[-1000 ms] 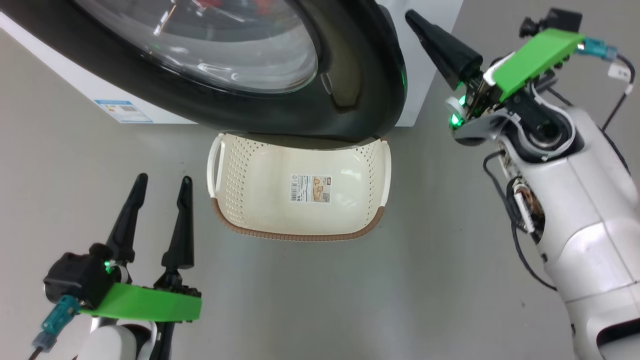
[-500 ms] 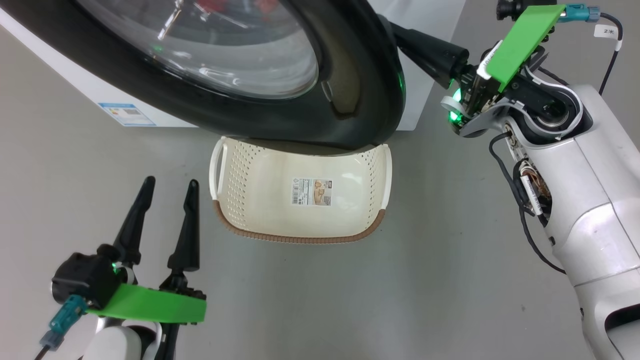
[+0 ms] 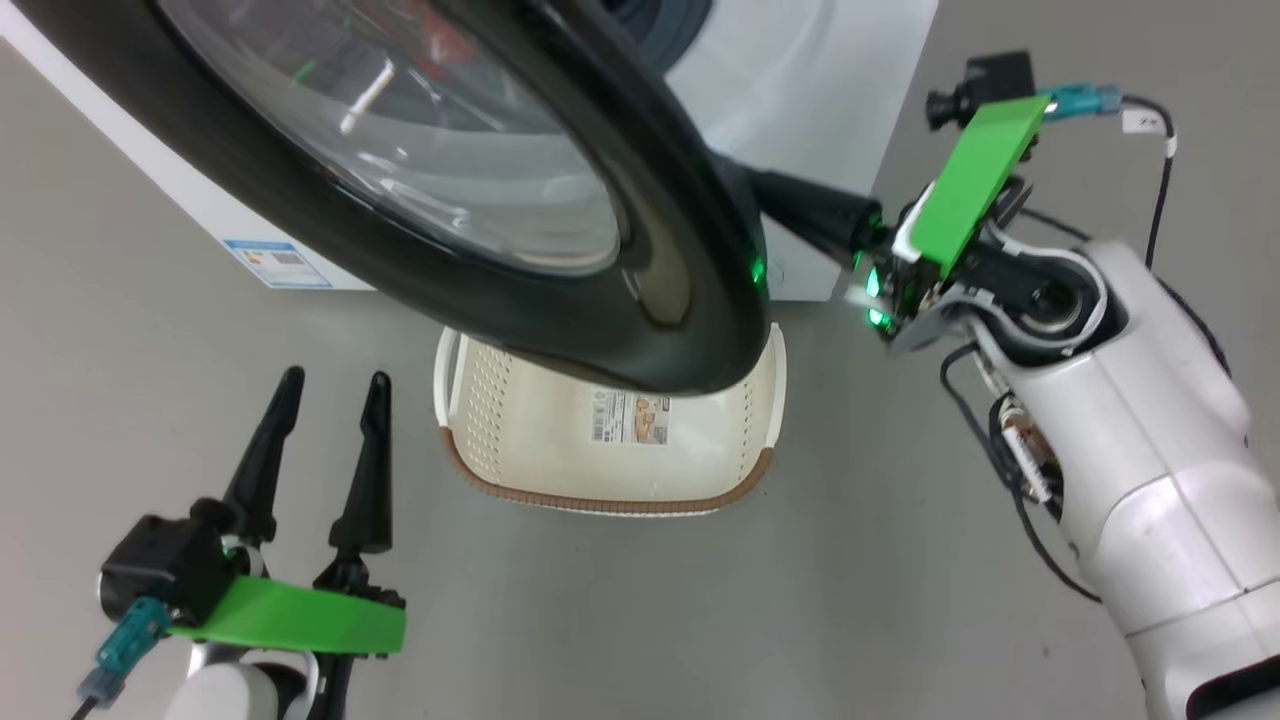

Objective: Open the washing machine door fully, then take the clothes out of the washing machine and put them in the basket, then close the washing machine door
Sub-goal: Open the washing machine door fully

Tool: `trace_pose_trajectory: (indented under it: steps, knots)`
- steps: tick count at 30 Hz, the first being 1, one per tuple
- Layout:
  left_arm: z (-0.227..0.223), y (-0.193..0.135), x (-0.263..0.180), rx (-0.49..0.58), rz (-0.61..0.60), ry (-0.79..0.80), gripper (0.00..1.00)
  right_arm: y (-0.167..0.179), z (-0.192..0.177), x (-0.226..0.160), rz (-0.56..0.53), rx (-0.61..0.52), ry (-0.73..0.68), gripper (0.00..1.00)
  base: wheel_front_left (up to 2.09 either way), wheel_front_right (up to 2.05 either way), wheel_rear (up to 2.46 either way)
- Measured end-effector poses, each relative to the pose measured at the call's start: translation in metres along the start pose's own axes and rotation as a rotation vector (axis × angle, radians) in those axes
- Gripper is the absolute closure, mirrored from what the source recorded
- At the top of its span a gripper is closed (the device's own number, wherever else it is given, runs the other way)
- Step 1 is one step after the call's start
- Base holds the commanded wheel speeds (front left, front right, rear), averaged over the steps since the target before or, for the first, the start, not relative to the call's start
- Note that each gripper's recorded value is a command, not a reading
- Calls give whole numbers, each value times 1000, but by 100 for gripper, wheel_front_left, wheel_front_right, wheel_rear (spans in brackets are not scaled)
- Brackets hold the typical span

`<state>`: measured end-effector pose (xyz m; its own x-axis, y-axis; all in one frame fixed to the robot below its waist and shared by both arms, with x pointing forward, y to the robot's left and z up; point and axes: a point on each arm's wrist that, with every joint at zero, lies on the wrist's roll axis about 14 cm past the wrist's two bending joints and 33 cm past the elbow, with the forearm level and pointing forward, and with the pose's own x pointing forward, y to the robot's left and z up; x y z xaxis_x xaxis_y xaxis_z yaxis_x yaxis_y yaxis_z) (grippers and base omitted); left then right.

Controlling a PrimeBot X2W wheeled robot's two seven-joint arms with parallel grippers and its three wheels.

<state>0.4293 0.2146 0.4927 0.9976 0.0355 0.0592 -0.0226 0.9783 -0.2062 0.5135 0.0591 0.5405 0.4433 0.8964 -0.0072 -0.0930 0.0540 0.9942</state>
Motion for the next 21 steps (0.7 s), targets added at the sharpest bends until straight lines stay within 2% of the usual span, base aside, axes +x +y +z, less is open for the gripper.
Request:
trace_pose_trajectory:
  steps: [10,21]
  knots:
    - [18,11,-23,5,42,-36,0,0,-33,-5,-20,8,33,100,0,0,0]
    - [30,23,-61,13,98,-58,0,6,-87,-4,-24,24,123,100,0,0,0]
